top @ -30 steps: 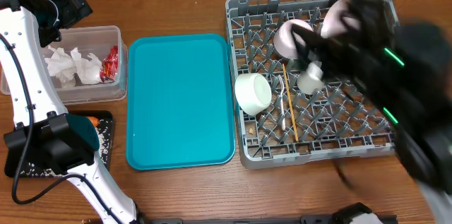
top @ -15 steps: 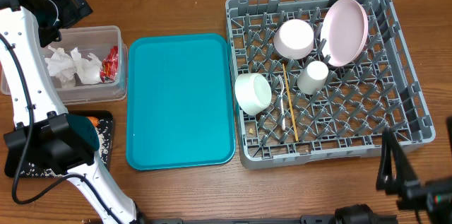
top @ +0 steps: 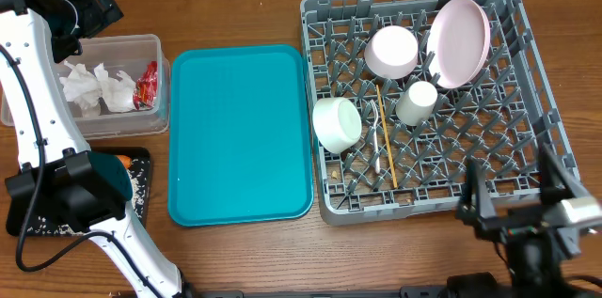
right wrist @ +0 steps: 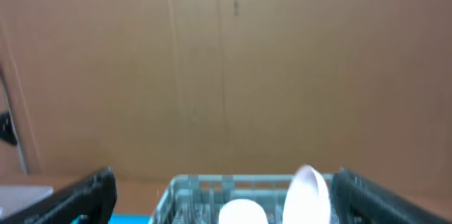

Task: Sort waste into correct bins and load items into the dishwasher

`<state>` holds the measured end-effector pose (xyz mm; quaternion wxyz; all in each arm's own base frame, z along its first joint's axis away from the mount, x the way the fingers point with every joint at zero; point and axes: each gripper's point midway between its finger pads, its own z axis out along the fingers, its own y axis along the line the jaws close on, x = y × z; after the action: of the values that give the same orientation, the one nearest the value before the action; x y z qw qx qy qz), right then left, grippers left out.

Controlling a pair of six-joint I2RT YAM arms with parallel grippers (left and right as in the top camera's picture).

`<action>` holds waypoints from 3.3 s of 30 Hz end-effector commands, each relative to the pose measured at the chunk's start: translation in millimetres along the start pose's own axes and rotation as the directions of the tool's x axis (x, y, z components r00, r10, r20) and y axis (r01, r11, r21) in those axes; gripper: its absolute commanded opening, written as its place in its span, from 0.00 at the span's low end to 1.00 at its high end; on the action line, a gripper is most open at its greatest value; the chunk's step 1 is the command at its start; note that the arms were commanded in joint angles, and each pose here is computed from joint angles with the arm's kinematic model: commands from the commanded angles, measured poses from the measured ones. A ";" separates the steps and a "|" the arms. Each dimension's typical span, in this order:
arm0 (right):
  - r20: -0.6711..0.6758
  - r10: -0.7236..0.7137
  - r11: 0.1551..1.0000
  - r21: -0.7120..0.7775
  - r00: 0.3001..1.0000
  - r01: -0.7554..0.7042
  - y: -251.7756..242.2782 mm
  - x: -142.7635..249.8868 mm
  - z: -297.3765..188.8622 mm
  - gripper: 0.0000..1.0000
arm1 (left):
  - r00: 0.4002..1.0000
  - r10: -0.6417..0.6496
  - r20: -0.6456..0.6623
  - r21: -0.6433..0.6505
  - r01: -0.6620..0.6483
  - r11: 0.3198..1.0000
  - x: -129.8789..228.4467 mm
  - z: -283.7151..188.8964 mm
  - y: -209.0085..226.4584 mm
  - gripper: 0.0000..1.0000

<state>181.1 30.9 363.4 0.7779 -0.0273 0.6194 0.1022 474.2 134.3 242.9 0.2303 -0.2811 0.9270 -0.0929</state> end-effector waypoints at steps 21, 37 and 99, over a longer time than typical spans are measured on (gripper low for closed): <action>-0.043 0.120 0.985 0.126 0.992 -0.114 -43.9 151.6 21.7 1.00 | 0.998 0.000 0.062 0.016 -0.001 1.000 -6.9 -25.5 -7.2 1.00; -0.227 0.092 0.982 0.181 0.970 -0.051 -53.1 198.8 13.6 1.00 | 0.998 0.000 0.062 0.016 -0.001 1.000 -6.9 -25.5 -7.2 1.00; -0.227 0.092 0.982 0.181 0.970 -0.051 -53.2 198.7 13.6 1.00 | 0.798 0.194 0.570 0.118 -0.314 0.942 138.2 -318.9 -59.6 1.00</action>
<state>246.4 8.5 170.7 0.6917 0.0486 0.7163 0.0774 253.6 21.5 516.0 0.5547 -0.1462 0.8144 -0.0870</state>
